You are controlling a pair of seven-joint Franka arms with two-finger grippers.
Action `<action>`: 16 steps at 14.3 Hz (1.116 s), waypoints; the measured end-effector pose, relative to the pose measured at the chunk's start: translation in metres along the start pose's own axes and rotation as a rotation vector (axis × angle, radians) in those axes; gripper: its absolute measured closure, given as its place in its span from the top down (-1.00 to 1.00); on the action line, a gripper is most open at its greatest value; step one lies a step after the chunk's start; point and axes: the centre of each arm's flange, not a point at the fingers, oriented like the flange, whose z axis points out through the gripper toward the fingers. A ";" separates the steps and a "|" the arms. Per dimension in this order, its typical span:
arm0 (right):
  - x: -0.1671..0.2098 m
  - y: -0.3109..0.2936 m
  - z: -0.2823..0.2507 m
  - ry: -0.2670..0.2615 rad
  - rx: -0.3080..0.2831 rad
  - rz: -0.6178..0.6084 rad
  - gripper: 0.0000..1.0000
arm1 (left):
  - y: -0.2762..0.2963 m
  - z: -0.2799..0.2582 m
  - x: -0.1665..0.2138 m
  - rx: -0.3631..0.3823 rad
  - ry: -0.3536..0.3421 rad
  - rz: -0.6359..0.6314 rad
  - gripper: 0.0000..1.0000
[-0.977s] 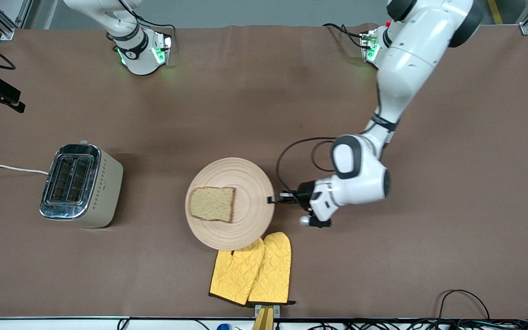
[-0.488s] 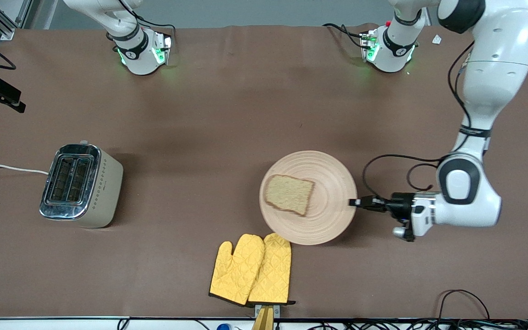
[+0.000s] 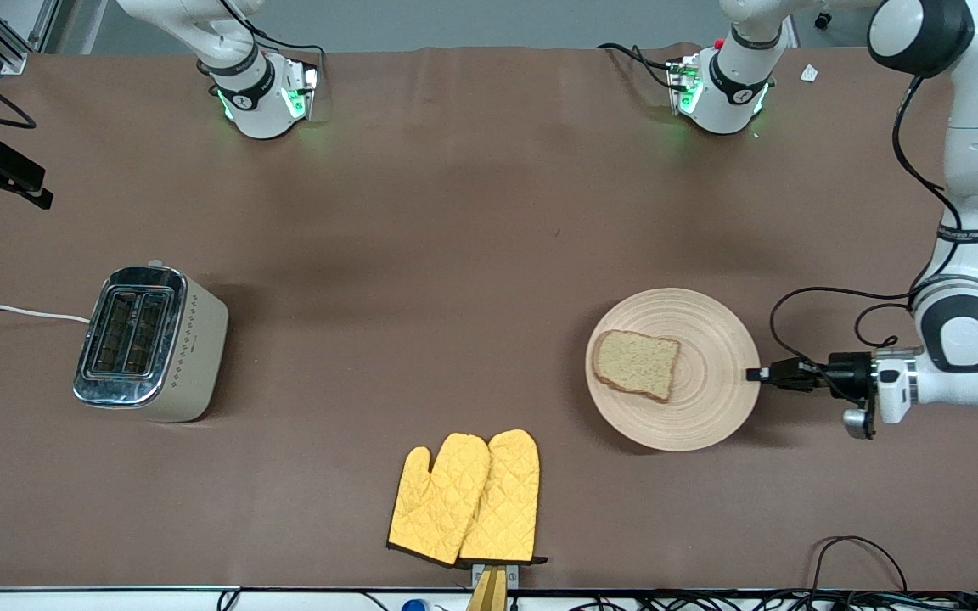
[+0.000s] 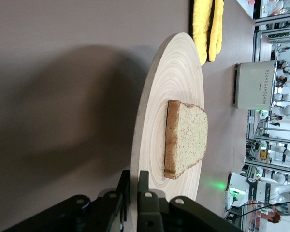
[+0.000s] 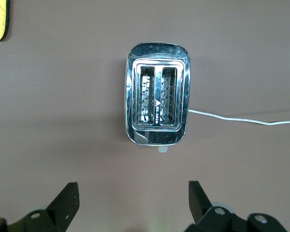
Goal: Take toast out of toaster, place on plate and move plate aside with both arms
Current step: 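Drag the plate with the bread away from the toaster with the left gripper, then release the plate rim and pull the left gripper back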
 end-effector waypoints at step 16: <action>-0.001 0.000 0.001 -0.014 0.001 0.001 1.00 | -0.113 -0.087 -0.076 0.045 0.006 -0.046 0.62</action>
